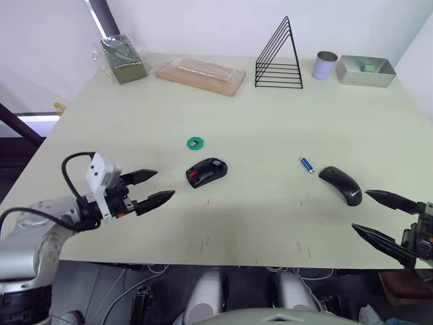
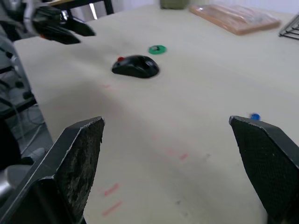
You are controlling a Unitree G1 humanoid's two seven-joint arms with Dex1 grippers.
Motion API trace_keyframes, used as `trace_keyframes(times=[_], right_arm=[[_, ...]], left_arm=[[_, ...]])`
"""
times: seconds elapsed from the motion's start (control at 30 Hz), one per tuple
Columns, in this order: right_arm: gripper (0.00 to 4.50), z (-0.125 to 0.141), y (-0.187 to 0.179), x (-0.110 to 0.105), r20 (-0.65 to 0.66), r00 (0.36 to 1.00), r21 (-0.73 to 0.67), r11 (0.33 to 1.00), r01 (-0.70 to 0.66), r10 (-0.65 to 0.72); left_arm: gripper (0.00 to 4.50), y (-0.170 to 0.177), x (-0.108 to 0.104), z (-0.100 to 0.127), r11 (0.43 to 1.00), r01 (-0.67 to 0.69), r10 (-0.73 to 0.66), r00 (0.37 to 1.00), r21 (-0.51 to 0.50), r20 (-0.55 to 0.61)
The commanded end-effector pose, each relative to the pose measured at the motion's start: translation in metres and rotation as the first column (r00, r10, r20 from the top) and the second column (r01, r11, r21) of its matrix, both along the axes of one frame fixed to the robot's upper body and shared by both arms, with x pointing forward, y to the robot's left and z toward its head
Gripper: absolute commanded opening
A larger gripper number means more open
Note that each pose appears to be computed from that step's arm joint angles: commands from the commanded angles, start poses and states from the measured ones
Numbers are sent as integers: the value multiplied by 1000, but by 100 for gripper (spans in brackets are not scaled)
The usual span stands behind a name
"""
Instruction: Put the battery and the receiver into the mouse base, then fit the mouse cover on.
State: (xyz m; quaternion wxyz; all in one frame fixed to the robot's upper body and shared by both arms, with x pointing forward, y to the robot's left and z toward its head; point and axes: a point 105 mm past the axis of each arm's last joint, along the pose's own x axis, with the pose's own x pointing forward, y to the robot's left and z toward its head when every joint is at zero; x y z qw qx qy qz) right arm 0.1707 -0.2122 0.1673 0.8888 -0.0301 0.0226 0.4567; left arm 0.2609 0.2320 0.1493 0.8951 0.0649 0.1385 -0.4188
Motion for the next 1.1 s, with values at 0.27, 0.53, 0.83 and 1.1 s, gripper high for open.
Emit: trace_keyframes(times=[0.27,0.53,0.83,1.1], right_arm=[[450,27,21,-25,9,994,-39,993,-111,111],[450,31,21,-34,16,998,-62,996,-61,62],[450,32,24,-37,35,999,-53,998,-16,18],[450,30,27,-37,36,999,-46,999,-4,6]], left_arm=[[449,-29,48,16,961,220,-221,975,168,-9],[449,-51,80,4,912,277,-278,960,303,-38],[449,-68,96,-12,879,312,-304,949,361,-78],[449,-80,102,-20,863,335,-327,941,379,-89]])
